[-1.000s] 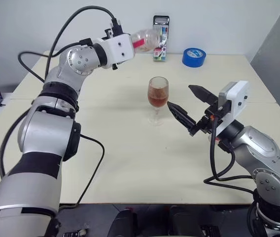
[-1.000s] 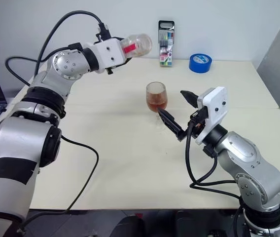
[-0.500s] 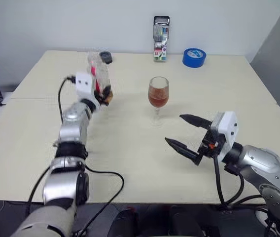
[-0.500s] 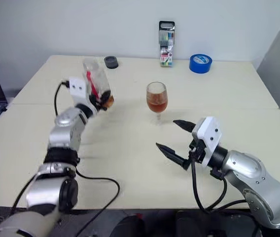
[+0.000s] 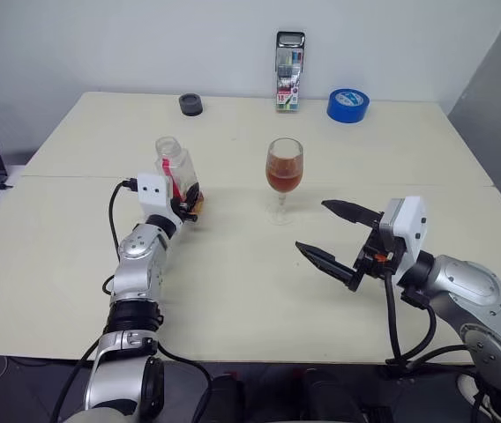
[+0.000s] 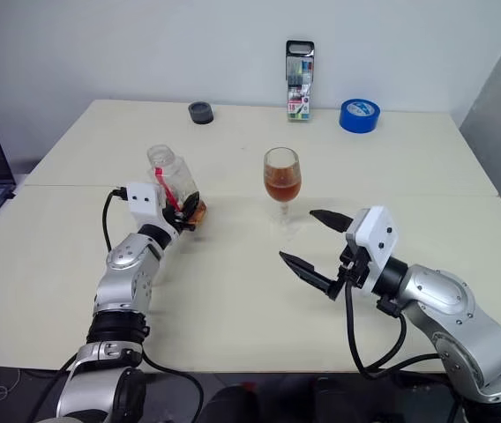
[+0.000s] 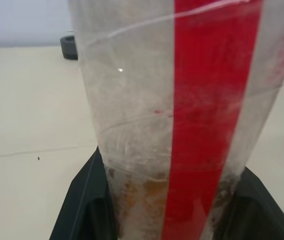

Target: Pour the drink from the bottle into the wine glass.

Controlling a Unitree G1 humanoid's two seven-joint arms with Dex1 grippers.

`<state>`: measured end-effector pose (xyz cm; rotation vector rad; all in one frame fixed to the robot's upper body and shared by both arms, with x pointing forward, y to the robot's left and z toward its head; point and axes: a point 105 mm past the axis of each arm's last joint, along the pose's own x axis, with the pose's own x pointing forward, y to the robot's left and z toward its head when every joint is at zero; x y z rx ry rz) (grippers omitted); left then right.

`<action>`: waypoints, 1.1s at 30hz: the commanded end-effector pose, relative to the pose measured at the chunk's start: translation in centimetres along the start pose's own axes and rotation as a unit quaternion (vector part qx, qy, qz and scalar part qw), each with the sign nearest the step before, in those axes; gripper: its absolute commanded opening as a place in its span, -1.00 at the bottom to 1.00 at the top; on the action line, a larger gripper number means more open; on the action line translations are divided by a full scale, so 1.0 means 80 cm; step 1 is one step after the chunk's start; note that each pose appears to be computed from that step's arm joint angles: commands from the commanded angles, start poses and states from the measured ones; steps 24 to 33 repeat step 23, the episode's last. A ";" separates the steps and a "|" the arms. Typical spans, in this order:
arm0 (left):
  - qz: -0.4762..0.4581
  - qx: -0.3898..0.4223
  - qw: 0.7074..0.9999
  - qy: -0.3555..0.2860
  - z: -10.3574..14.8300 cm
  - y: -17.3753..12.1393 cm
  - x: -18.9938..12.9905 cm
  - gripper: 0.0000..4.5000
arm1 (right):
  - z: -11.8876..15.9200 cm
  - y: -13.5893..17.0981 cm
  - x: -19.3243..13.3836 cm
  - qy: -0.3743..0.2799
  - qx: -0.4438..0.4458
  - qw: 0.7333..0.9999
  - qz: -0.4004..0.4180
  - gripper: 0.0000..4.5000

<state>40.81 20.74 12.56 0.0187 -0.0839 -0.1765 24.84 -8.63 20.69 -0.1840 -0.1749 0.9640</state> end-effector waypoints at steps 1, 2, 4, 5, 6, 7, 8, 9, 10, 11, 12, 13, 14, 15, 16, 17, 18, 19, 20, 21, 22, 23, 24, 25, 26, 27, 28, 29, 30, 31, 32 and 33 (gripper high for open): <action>0.007 -0.009 1.000 -0.024 0.008 0.004 0.001 -0.22 | 0.013 0.001 0.000 -0.015 -0.015 1.000 -0.004 1.00; 0.008 -0.013 1.000 -0.023 0.006 0.004 0.002 -0.22 | 0.013 0.002 0.000 -0.014 -0.015 1.000 -0.005 1.00; 0.011 -0.029 0.999 -0.014 0.000 0.004 0.003 -0.07 | 0.013 0.002 -0.001 -0.012 -0.015 1.000 -0.006 1.00; 0.011 -0.036 0.999 -0.010 -0.003 0.004 0.002 0.10 | 0.013 0.003 -0.001 -0.011 -0.016 1.000 -0.007 1.00; 0.008 -0.041 0.999 -0.006 -0.006 0.003 0.002 0.20 | 0.013 0.003 -0.001 -0.011 -0.017 1.000 -0.009 1.00; 0.004 -0.043 0.999 -0.004 -0.007 0.001 0.001 0.34 | 0.014 0.002 0.000 -0.011 -0.018 1.000 -0.010 1.00; -0.001 -0.045 0.999 -0.002 -0.008 0.000 0.001 0.48 | 0.014 0.002 0.000 -0.011 -0.017 1.000 -0.011 1.00; -0.004 -0.048 0.999 0.000 -0.009 -0.001 0.000 0.64 | 0.014 0.002 0.000 -0.011 -0.017 1.000 -0.012 1.00; -0.008 -0.045 0.999 0.002 -0.010 -0.002 -0.002 0.78 | 0.013 0.002 0.000 -0.009 -0.015 1.000 -0.015 1.00; -0.009 -0.041 0.999 0.006 -0.011 -0.002 -0.004 0.91 | 0.011 0.002 -0.001 -0.006 -0.013 1.000 -0.018 1.00; -0.010 -0.037 0.999 0.008 -0.012 -0.002 -0.006 0.99 | 0.010 0.002 -0.002 -0.004 -0.013 1.000 -0.020 1.00; -0.009 -0.033 0.999 0.014 -0.015 -0.002 -0.010 0.99 | 0.007 0.003 -0.004 0.001 -0.011 1.000 -0.023 1.00; -0.008 -0.024 0.999 0.026 -0.019 -0.001 -0.015 0.99 | 0.002 0.002 -0.007 0.010 -0.008 0.999 -0.030 1.00; -0.012 -0.014 0.999 0.041 -0.025 -0.001 -0.023 0.99 | -0.007 0.000 -0.013 0.030 -0.008 0.999 -0.044 1.00; -0.018 -0.002 0.999 0.052 -0.029 -0.003 -0.032 0.99 | -0.017 -0.003 -0.019 0.048 -0.007 0.997 -0.065 1.00; -0.022 0.010 0.998 0.061 -0.031 -0.004 -0.043 0.99 | -0.027 -0.006 -0.026 0.062 0.008 0.994 -0.095 1.00; -0.024 0.017 0.997 0.066 -0.031 -0.004 -0.050 0.99 | -0.034 -0.008 -0.031 0.070 0.019 0.991 -0.115 1.00; -0.022 0.023 0.997 0.072 -0.031 -0.004 -0.057 0.99 | -0.038 -0.009 -0.036 0.075 0.027 0.988 -0.132 1.00; -0.018 0.030 0.996 0.080 -0.031 -0.004 -0.068 0.99 | -0.051 -0.017 -0.045 0.095 0.031 0.978 -0.183 1.00; -0.017 0.034 0.996 0.084 -0.029 -0.004 -0.076 0.99 | -0.061 -0.025 -0.053 0.111 0.035 0.967 -0.229 1.00; -0.015 0.037 0.995 0.087 -0.027 -0.005 -0.082 0.99 | -0.068 -0.029 -0.059 0.122 0.038 0.957 -0.260 1.00; -0.014 0.037 0.995 0.091 -0.026 -0.007 -0.088 0.99 | -0.075 -0.036 -0.067 0.133 0.040 0.945 -0.297 1.00; -0.014 0.037 0.995 0.091 -0.026 -0.007 -0.088 0.99 | -0.075 -0.036 -0.067 0.133 0.040 0.945 -0.297 1.00; -0.014 0.037 0.995 0.091 -0.026 -0.007 -0.088 0.99 | -0.075 -0.036 -0.067 0.133 0.040 0.945 -0.297 1.00; -0.014 0.037 0.995 0.091 -0.026 -0.007 -0.088 0.99 | -0.075 -0.036 -0.067 0.133 0.040 0.945 -0.297 1.00; -0.014 0.037 0.995 0.091 -0.026 -0.007 -0.088 0.99 | -0.075 -0.036 -0.067 0.133 0.040 0.945 -0.297 1.00; -0.014 0.037 0.995 0.091 -0.026 -0.007 -0.088 0.99 | -0.075 -0.036 -0.067 0.133 0.040 0.945 -0.297 1.00; -0.014 0.037 0.995 0.091 -0.026 -0.007 -0.088 0.99 | -0.075 -0.036 -0.067 0.133 0.040 0.945 -0.297 1.00; -0.014 0.037 0.995 0.091 -0.026 -0.007 -0.088 0.99 | -0.075 -0.036 -0.067 0.133 0.040 0.945 -0.297 1.00; -0.014 0.037 0.995 0.091 -0.026 -0.007 -0.088 0.99 | -0.075 -0.036 -0.067 0.133 0.040 0.945 -0.297 1.00; -0.014 0.037 0.995 0.091 -0.026 -0.007 -0.088 0.99 | -0.075 -0.036 -0.067 0.133 0.040 0.945 -0.297 1.00; -0.014 0.037 0.995 0.091 -0.026 -0.007 -0.088 0.99 | -0.075 -0.036 -0.067 0.133 0.040 0.945 -0.297 1.00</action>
